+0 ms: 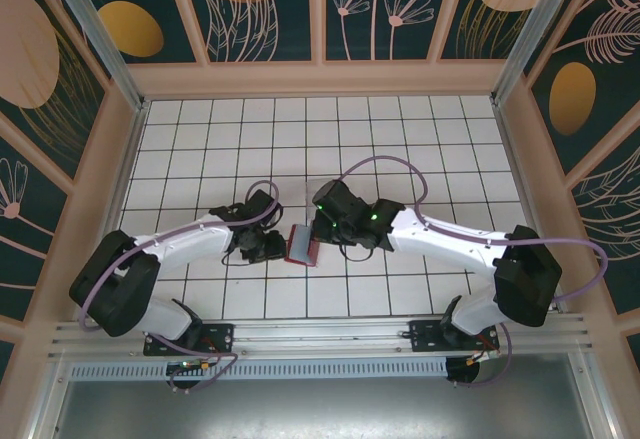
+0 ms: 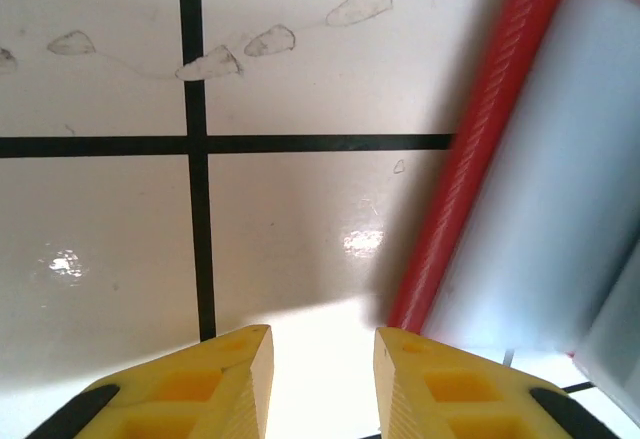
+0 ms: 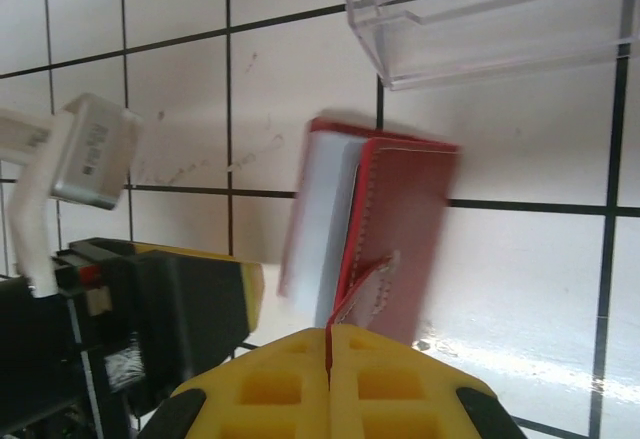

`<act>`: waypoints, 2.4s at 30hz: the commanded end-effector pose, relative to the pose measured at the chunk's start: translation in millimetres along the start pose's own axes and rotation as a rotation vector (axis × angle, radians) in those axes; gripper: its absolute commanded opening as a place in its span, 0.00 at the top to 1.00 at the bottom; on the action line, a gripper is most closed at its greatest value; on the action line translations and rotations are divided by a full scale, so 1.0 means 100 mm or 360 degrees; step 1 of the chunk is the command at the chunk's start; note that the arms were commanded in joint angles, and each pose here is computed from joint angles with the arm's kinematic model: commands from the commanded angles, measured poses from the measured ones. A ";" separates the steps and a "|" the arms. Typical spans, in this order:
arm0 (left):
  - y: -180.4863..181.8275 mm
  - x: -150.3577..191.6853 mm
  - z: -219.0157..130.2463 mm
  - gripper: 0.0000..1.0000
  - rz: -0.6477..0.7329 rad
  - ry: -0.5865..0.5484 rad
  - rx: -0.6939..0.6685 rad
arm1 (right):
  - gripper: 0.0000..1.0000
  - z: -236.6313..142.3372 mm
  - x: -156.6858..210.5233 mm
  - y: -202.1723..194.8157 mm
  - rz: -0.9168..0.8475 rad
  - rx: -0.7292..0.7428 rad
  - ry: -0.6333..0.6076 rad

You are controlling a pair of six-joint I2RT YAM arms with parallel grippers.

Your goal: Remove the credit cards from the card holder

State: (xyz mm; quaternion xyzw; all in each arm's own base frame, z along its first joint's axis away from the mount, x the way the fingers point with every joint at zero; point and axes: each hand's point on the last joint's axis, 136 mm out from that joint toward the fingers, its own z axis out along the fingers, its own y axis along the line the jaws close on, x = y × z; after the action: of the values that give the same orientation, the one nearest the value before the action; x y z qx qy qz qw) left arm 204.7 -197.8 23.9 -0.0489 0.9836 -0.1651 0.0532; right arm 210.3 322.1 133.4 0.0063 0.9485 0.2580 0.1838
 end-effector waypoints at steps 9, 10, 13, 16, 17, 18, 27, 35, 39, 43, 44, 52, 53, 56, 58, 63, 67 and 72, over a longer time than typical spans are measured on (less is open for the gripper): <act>0.04 -0.14 -0.29 0.67 0.0001 -0.0154 -0.0085 | 1.00 0.10 0.01 0.28 -0.0067 -0.0144 0.0037; 0.02 -0.15 -0.31 0.67 0.0003 -0.0161 -0.0081 | 1.00 0.10 0.01 0.32 -0.0079 -0.0163 0.0040; -0.04 -0.19 -0.38 0.67 0.0010 -0.0181 -0.0057 | 1.00 0.05 0.03 0.39 -0.0132 -0.0207 0.0044; -0.10 -0.22 -0.40 0.67 0.0016 -0.0186 -0.0034 | 1.00 -0.04 0.07 0.43 -0.0204 -0.0262 0.0069; -0.12 -0.23 -0.41 0.67 0.0020 -0.0184 -0.0027 | 1.00 -0.07 0.09 0.42 -0.0215 -0.0273 0.0074; -0.14 -0.25 -0.41 0.67 0.0021 -0.0182 -0.0020 | 1.00 -0.10 0.12 0.40 -0.0224 -0.0284 0.0082; -0.42 -0.31 -0.34 0.66 0.0101 -0.0104 0.0101 | 1.00 -0.17 0.24 -0.20 -0.0270 -0.0053 0.0144; -0.55 -0.34 -0.24 0.66 0.0127 -0.0041 0.0142 | 1.00 -0.14 0.30 -0.89 -0.0131 0.0217 0.0178; -0.60 -0.34 -0.21 0.67 0.0133 -0.0029 0.0149 | 1.00 -0.13 0.27 -1.22 0.0015 0.0364 0.0157; -0.62 -0.32 -0.16 0.67 0.0136 -0.0014 0.0156 | 0.99 -0.06 0.29 -1.42 0.0071 0.0443 0.0142; -0.61 -0.31 -0.14 0.67 0.0134 -0.0006 0.0152 | 0.98 -0.03 0.30 -1.45 0.0082 0.0462 0.0144; -0.65 -0.28 -0.05 0.67 0.0144 0.0024 0.0203 | 0.84 -0.09 0.21 -1.57 0.0103 0.0660 0.0119; -0.67 -0.27 -0.05 0.67 0.0149 0.0029 0.0227 | 0.81 -0.12 0.18 -1.53 0.0102 0.0643 0.0109; -0.71 -0.24 -0.03 0.67 0.0147 0.0039 0.0291 | 0.73 -0.21 0.10 -1.42 0.0109 0.0610 0.0092; -0.70 -0.23 0.00 0.67 0.0144 0.0047 0.0291 | 0.71 -0.28 0.05 -1.37 0.0113 0.0614 0.0078; -0.68 -0.21 0.02 0.67 0.0139 0.0049 0.0293 | 0.69 -0.42 -0.12 -1.12 0.0109 0.0559 0.0031; -0.61 -0.20 0.07 0.67 0.0131 0.0045 0.0252 | 0.68 -0.39 -0.16 -0.76 0.0095 0.0330 0.0053; -0.59 -0.20 0.08 0.67 0.0133 0.0047 0.0240 | 0.68 -0.14 0.05 -0.50 0.0102 0.0083 0.0223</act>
State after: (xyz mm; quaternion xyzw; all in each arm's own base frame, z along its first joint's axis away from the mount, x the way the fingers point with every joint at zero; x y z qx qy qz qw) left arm 232.4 -254.9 44.7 -0.0040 0.9685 -0.2434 0.0525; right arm 214.9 249.7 124.2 0.0330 0.9706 0.1922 0.1411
